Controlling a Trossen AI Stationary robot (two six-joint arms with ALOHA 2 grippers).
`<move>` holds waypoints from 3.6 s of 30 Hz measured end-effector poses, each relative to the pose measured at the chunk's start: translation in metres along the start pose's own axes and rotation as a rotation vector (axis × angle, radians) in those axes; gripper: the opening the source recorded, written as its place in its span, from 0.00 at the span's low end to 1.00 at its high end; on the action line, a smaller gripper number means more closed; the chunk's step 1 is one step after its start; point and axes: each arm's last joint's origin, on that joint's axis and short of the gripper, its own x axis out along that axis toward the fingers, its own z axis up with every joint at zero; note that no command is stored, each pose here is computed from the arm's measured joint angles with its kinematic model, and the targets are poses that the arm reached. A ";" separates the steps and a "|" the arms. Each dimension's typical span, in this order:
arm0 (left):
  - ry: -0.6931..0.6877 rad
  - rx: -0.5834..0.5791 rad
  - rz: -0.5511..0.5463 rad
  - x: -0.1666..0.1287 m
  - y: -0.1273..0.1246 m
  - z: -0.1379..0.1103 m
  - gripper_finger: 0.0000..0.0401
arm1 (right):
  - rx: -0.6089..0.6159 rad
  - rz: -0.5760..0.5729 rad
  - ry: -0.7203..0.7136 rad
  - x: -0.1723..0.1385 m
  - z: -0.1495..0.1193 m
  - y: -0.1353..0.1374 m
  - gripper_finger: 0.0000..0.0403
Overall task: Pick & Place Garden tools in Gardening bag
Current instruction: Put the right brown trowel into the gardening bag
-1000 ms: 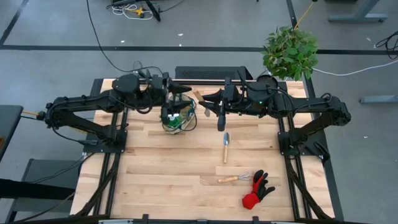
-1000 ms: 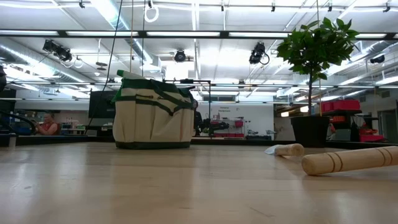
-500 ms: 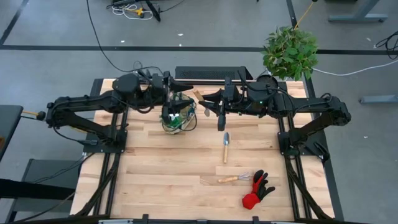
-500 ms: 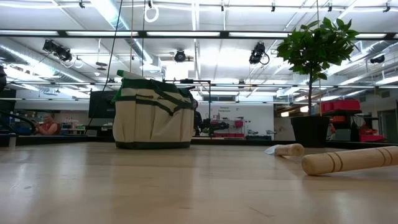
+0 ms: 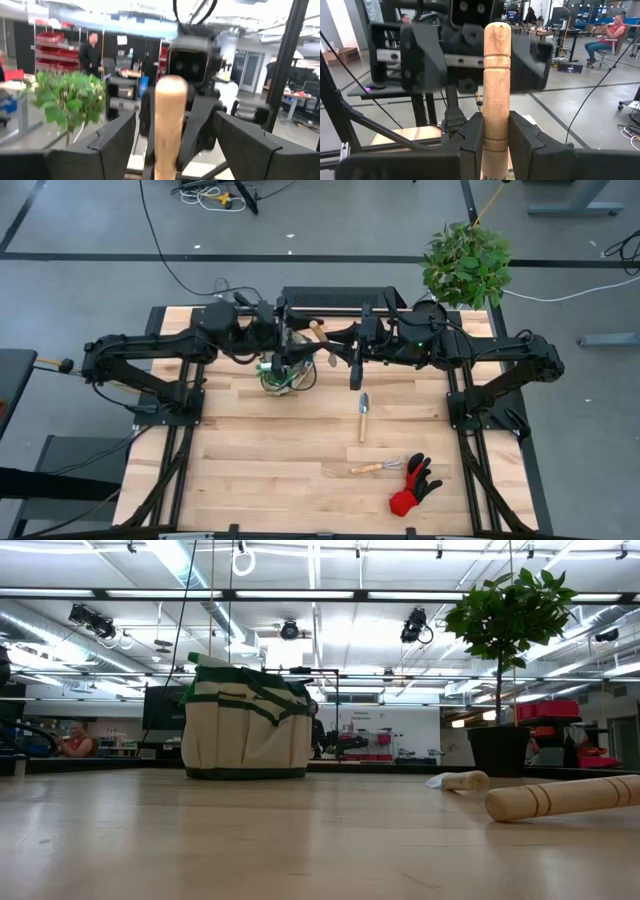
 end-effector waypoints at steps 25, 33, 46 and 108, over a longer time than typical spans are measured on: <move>-0.012 0.000 -0.020 0.009 0.000 -0.007 0.66 | -0.005 0.000 0.000 0.000 0.000 0.000 0.16; -0.019 0.002 -0.021 0.009 0.000 -0.006 0.54 | -0.006 0.000 0.001 0.000 0.000 0.000 0.16; -0.027 0.004 -0.021 0.009 0.000 -0.005 0.34 | -0.007 0.001 0.001 0.000 0.000 0.000 0.16; 0.338 0.090 0.324 -0.074 0.072 -0.066 0.19 | 0.017 -0.088 0.052 -0.013 0.001 -0.005 0.42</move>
